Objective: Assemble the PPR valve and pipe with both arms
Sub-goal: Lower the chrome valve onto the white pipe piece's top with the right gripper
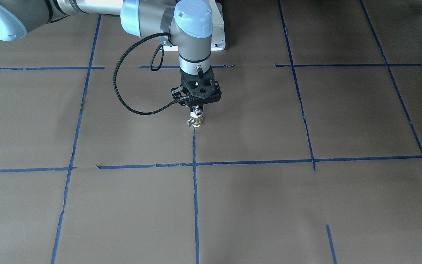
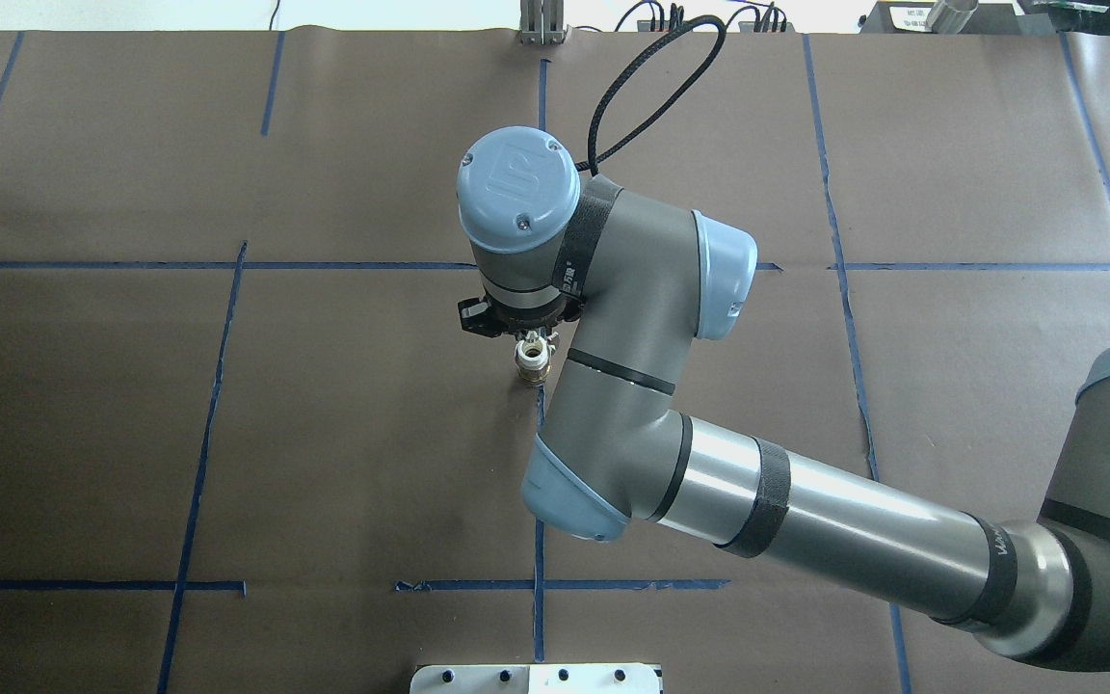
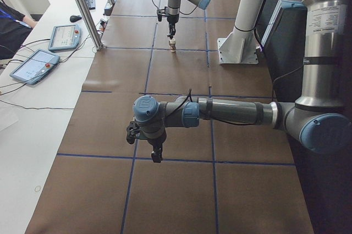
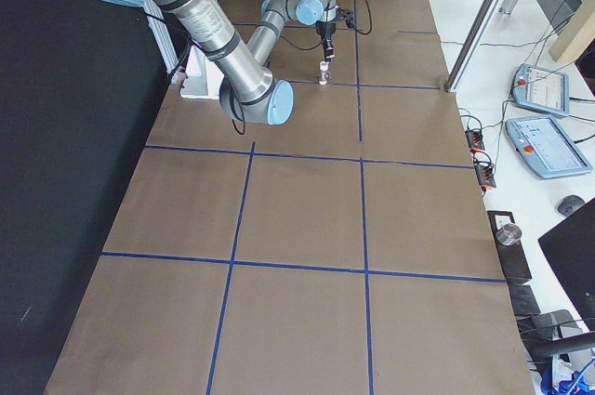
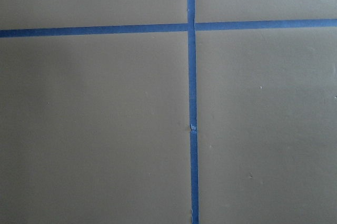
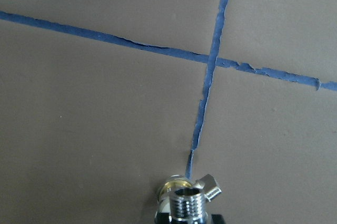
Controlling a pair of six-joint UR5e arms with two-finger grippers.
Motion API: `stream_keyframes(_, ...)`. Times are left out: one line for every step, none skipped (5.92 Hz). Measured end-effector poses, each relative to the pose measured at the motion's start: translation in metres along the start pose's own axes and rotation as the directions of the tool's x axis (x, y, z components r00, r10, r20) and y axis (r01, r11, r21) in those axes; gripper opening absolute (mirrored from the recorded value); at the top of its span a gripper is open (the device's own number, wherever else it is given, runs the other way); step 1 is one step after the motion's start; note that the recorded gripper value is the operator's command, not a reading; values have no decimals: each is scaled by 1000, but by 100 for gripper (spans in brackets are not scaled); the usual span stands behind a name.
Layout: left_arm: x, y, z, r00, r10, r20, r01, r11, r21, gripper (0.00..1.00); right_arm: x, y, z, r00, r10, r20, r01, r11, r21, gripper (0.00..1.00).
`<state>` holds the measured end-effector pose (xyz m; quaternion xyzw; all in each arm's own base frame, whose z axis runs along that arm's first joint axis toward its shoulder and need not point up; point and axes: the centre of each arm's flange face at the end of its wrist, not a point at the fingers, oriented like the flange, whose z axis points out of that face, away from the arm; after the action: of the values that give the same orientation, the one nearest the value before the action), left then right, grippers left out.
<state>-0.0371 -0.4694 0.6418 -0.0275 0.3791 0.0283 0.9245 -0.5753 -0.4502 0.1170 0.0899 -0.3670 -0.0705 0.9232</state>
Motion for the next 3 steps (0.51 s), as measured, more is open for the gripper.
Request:
stream_keyframes(0,0,0,1000,0,0,0,1000,0,100,0,1,1,1000,1,0,-1,1000,-1,0)
stream_keyframes(0,0,0,1000,0,0,0,1000,0,100,0,2,1,1000,1,-1,-1,1000,-3,0)
stream_keyframes(0,0,0,1000,0,0,0,1000,-1,100,-1,3,1,1000,0,-2,0,1000,-5,0)
